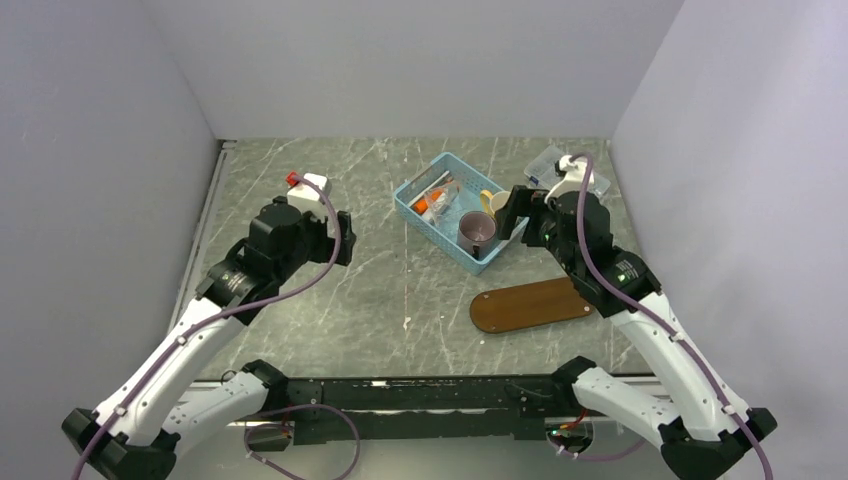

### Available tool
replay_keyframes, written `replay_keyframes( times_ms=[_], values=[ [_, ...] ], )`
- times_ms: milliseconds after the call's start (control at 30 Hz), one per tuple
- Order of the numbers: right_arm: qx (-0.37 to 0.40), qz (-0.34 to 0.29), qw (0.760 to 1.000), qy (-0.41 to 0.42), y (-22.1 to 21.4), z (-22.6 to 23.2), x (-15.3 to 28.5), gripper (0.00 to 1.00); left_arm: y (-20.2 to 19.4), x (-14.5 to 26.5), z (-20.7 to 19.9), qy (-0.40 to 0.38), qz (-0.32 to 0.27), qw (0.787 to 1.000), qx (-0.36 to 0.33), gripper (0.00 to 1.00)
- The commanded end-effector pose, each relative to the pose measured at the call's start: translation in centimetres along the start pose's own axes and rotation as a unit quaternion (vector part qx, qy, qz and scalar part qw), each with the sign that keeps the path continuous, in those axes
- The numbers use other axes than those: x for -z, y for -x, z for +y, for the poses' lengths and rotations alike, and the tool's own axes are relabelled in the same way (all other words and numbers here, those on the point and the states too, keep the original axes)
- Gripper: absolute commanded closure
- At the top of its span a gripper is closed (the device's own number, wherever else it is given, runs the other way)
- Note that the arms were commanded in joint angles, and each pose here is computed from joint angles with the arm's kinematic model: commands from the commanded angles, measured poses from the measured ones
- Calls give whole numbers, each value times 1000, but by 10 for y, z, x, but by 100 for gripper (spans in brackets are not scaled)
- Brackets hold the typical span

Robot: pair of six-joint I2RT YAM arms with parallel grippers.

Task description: Prepare toiletry sets of a toothbrush and toothpaste on the tray

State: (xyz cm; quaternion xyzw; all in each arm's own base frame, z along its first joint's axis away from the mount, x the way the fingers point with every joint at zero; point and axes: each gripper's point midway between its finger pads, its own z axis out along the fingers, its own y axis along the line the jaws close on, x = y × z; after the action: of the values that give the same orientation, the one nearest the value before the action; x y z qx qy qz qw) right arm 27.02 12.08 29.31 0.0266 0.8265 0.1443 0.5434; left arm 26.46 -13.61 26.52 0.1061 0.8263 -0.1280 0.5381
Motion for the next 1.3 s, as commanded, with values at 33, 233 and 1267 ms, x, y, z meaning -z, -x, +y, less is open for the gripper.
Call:
replay_keyframes(
  times_ms=[33,233,1267],
  values=[
    [25,36,999,-8,-1,3,-4,0,2,-4,-6,-17,-3,1000,10,1],
    [28,29,999,10,-2,8,-8,0,3,0,-6,-20,-12,1000,11,1],
    [-116,107,960,-233,-73,-73,-86,18,8,12,-1,-13,-28,999,9,1]
  ],
)
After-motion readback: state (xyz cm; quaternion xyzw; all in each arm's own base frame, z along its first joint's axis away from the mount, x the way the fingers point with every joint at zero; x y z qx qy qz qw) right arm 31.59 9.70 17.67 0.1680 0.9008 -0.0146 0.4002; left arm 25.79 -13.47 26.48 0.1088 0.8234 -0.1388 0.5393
